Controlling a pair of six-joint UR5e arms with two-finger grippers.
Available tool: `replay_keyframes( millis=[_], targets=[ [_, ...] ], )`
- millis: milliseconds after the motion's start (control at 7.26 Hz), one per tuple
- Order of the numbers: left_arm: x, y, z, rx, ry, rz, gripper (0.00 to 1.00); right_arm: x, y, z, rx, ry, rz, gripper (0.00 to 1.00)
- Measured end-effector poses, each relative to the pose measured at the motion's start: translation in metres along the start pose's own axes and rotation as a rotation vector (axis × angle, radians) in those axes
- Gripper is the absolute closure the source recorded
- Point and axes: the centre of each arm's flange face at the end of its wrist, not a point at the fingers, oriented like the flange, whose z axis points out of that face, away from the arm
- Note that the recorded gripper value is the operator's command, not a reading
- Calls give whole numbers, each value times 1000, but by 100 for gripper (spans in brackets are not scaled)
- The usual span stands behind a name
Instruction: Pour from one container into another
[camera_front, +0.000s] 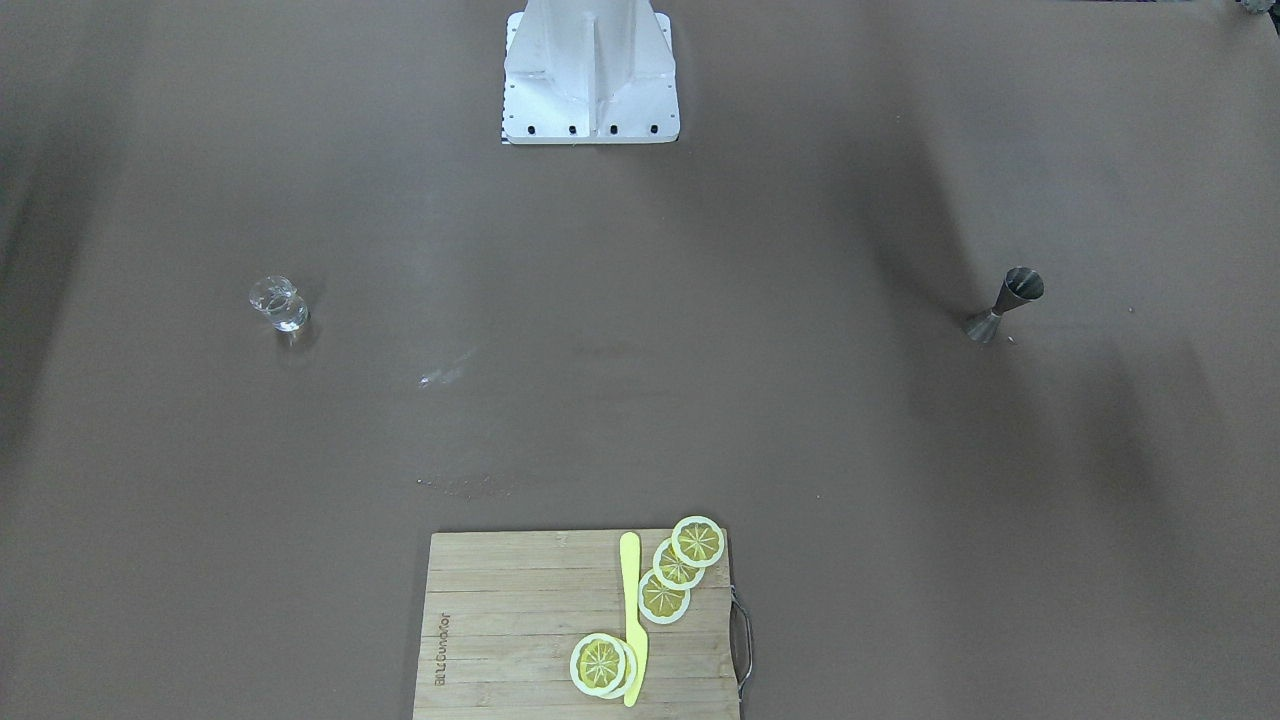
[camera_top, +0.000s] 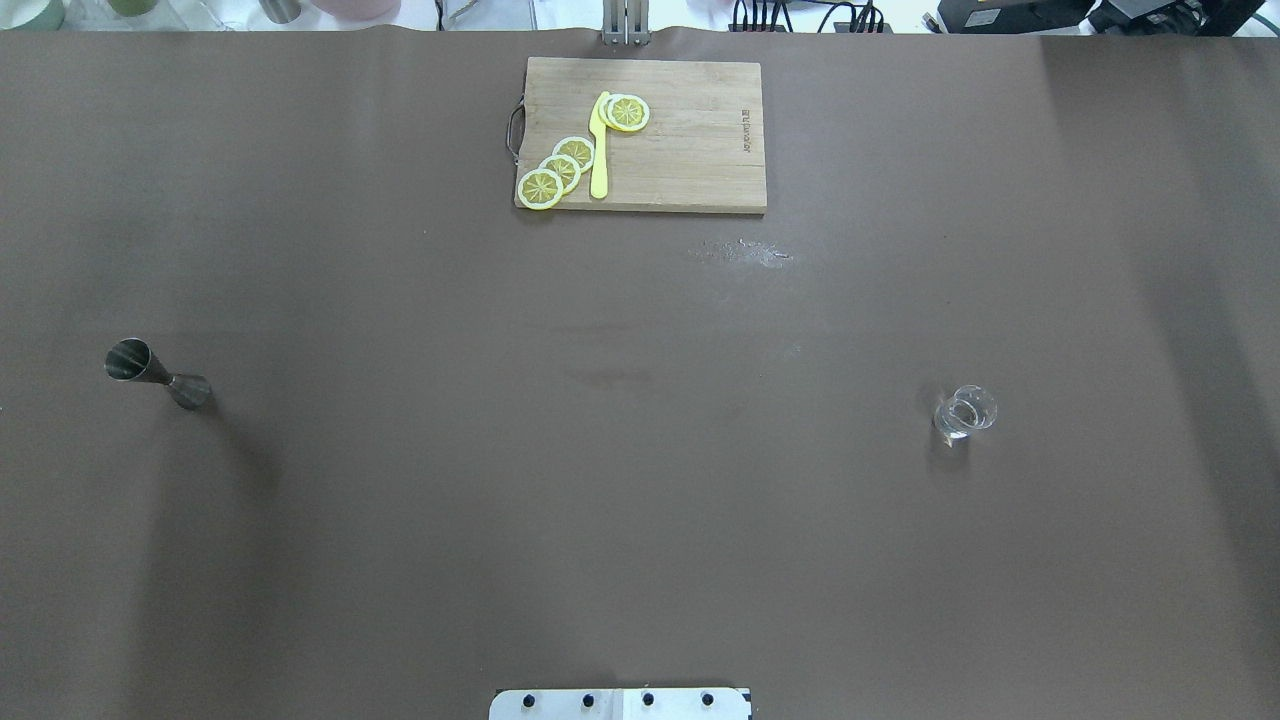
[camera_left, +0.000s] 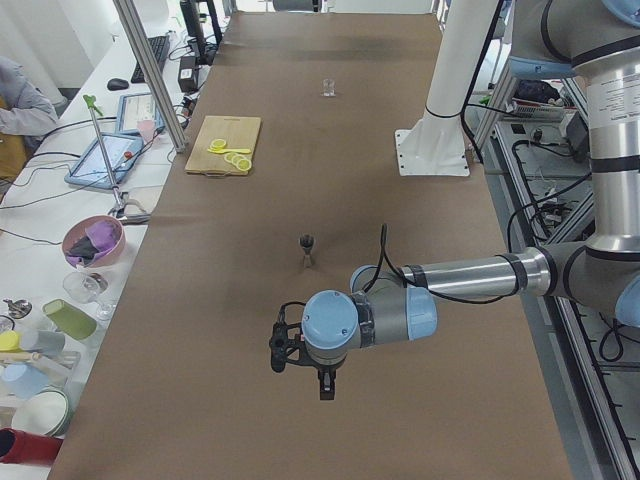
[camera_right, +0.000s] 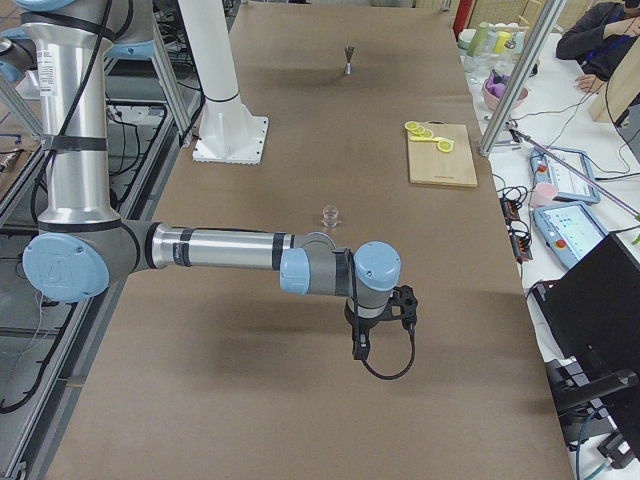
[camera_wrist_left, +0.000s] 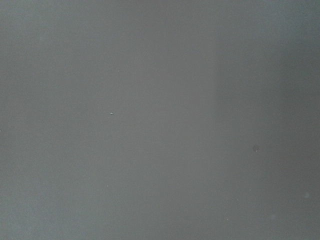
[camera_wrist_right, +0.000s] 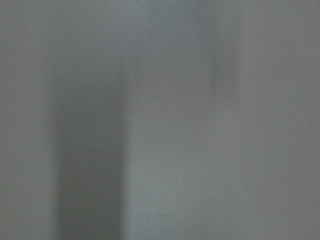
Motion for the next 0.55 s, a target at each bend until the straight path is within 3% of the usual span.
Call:
replay_keyframes(
  millis=[551],
  targets=[
    [0, -1, 0, -2, -6, -1, 2, 1, 1, 1, -2, -2, 1, 0]
  ],
)
